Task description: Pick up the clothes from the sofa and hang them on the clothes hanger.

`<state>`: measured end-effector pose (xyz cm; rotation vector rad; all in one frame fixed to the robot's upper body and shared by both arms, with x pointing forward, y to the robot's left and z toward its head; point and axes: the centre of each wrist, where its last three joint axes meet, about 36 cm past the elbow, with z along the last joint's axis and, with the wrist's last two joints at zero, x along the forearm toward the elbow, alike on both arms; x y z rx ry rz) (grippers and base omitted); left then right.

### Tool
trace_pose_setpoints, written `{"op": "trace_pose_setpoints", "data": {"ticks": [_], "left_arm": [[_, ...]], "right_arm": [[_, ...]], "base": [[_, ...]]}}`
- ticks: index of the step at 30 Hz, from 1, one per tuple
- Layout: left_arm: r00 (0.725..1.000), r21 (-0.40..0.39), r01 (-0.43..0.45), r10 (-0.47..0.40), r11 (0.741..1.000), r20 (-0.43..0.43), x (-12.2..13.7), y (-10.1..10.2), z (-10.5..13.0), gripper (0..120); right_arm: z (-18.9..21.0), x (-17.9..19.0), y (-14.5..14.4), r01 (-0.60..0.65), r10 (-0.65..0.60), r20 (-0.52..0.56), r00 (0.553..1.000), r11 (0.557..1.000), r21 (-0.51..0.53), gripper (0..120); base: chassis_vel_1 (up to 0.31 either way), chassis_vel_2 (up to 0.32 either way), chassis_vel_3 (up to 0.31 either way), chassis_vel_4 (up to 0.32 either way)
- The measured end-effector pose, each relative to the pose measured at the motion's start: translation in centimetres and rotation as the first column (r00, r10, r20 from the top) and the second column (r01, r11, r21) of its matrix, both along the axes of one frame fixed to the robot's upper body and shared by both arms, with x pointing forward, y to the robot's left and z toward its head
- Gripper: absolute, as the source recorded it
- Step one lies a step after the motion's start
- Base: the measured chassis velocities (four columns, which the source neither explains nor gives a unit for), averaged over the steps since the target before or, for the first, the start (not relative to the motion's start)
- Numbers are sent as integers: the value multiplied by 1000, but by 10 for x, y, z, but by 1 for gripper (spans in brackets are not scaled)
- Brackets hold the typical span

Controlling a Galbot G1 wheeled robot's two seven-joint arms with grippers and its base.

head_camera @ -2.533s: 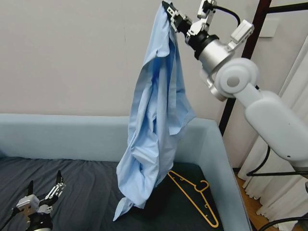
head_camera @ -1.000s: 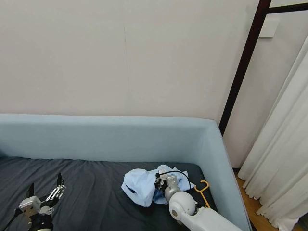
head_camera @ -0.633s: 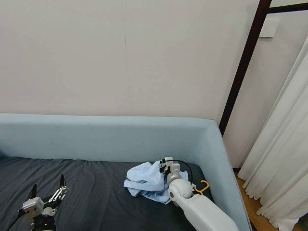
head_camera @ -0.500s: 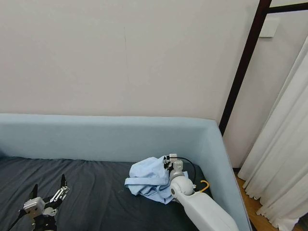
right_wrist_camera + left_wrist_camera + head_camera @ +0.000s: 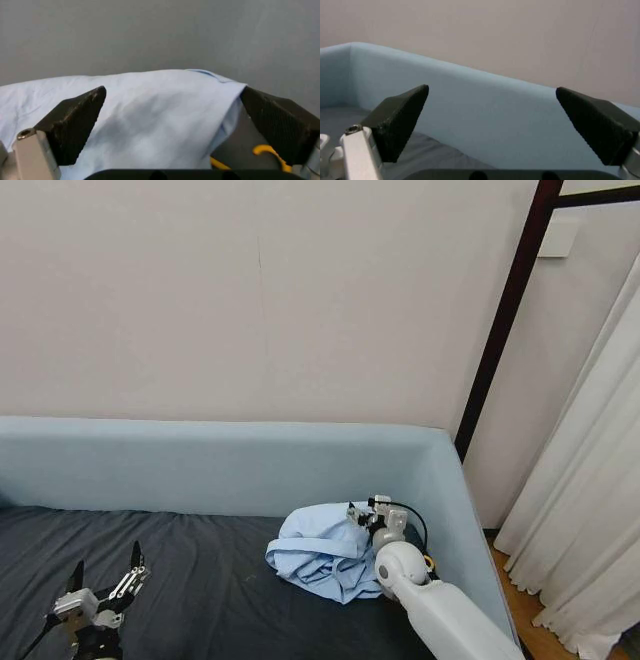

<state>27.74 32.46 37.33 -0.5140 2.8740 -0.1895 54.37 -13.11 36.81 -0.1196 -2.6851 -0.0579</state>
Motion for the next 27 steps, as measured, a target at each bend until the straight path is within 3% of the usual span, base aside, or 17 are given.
{"op": "trace_pose_setpoints", "data": {"ticks": [2,3,5,9,11,14,18,19,21,24,27], "left_arm": [[1000,2,-1,1,1000,-2,1,2,-1,100],[1000,2,-1,1,1000,-2,1,2,-1,100],[1000,2,-3,3,1000,-2,2,4,-1,100],[1000,0,-1,1,1000,0,4,4,-1,100],[1000,0,3,-3,1000,2,5,3,-1,100],[1000,2,4,-4,1000,4,6,4,0,100],[1000,3,1,-1,1000,2,7,6,0,100],[1000,3,1,-1,1000,2,7,6,0,100],[1000,2,4,-4,1000,1,7,5,0,100],[1000,1,8,-8,1000,-2,8,3,0,100],[1000,0,9,-9,1000,-2,8,1,1,100]], "right_arm": [[17,-1,0,41,-39,-19,999,994,102,100],[17,-1,0,41,-39,-19,999,994,102,100],[43,-5,-5,-3,22,-67,998,964,267,100],[47,-17,-14,-122,160,-121,980,953,278,100],[47,-30,-19,-196,241,-216,946,958,212,100],[44,-43,-22,-248,279,-235,931,957,153,100],[-3,-80,-27,-387,384,-90,919,922,-9,100],[-3,-80,-27,-387,384,-90,919,922,-9,100],[-29,-96,-31,-473,472,-28,881,880,-53,100],[-59,-115,-32,-525,527,-18,850,841,-132,100],[-70,-117,-33,-527,533,-25,846,829,-188,100]], "base": [[0,0,0,0],[0,0,0,0],[0,0,0,0],[0,0,0,0],[0,0,0,0],[0,0,0,0],[0,0,0,0],[0,0,0,0],[0,0,0,0],[0,0,0,0],[0,0,0,0]]}}
